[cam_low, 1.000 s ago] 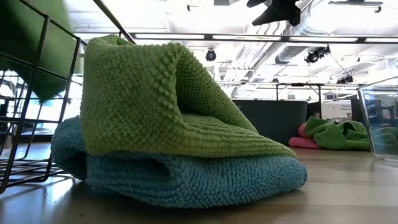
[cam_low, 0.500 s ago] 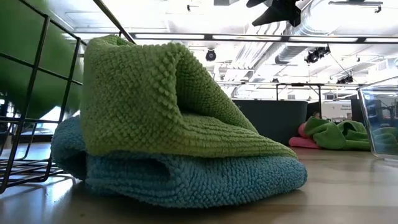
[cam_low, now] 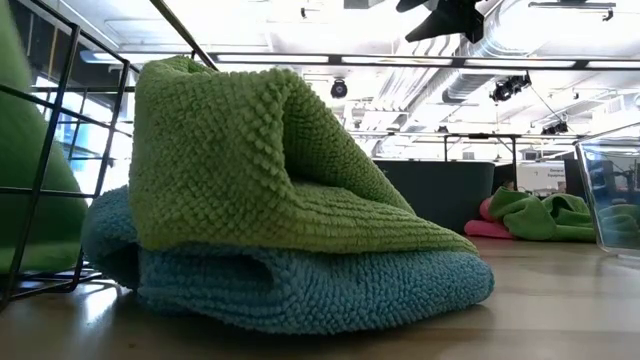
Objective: Sort microfiber towel by color & place in baskets
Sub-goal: Put the top left green towel into the wire basket, then put the bottom green towel into the wire basket
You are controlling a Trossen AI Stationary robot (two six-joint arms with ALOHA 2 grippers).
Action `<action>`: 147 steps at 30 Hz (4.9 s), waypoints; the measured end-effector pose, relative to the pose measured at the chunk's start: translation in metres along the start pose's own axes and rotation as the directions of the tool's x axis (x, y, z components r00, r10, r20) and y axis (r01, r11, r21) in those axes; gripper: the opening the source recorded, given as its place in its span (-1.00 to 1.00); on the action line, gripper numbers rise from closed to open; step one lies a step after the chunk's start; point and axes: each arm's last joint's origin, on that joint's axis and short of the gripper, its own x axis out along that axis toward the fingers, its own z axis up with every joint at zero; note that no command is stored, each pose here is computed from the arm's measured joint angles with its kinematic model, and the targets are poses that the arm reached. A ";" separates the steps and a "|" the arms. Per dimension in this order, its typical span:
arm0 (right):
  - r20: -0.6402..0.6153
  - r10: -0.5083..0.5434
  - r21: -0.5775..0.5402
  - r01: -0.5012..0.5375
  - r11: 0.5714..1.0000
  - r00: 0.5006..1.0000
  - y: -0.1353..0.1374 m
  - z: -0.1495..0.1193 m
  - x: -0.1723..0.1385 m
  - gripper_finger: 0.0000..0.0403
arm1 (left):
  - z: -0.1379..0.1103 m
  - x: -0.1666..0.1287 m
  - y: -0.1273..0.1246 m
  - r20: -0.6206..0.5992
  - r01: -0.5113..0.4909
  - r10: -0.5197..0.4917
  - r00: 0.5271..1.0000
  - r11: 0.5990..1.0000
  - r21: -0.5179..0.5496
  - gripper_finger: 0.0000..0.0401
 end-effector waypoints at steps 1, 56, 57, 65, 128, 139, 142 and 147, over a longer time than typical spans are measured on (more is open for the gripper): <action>0.000 0.000 -0.001 0.000 1.000 1.000 0.000 0.000 0.000 0.19 | 0.002 0.004 0.001 -0.003 -0.013 0.013 1.000 1.000 0.025 -1.00; -0.003 0.003 -0.019 -0.003 1.000 1.000 0.000 0.000 0.000 0.19 | -0.013 0.095 -0.005 -0.415 0.098 0.029 0.909 0.954 0.282 -0.29; -0.005 0.001 -0.020 -0.002 1.000 1.000 0.000 -0.001 0.001 0.19 | -0.010 0.091 -0.004 -0.405 0.100 0.021 0.914 0.957 0.274 -0.25; -0.040 -0.006 -0.033 0.005 0.999 0.999 0.003 -0.005 0.011 0.19 | 0.002 0.054 0.009 -0.412 0.163 -0.063 0.909 0.963 0.214 0.02; -0.081 0.419 0.281 -0.383 0.880 0.904 0.077 -0.031 0.048 0.19 | 0.004 -0.088 0.198 0.787 -0.037 0.229 0.573 0.967 -0.254 0.04; -0.249 0.388 -0.179 -0.436 0.882 0.887 0.133 -0.071 0.093 0.19 | 0.004 -0.087 0.198 0.783 -0.061 0.232 0.576 0.968 -0.242 0.04; -0.277 0.374 -0.333 -0.453 0.827 0.885 0.144 -0.077 0.107 0.19 | 0.004 -0.087 0.198 0.783 -0.061 0.232 0.577 0.968 -0.242 0.04; -0.356 0.307 -0.490 -0.456 0.743 0.883 0.155 -0.085 0.128 0.19 | 0.004 -0.087 0.198 0.783 -0.063 0.236 0.576 0.968 -0.245 0.04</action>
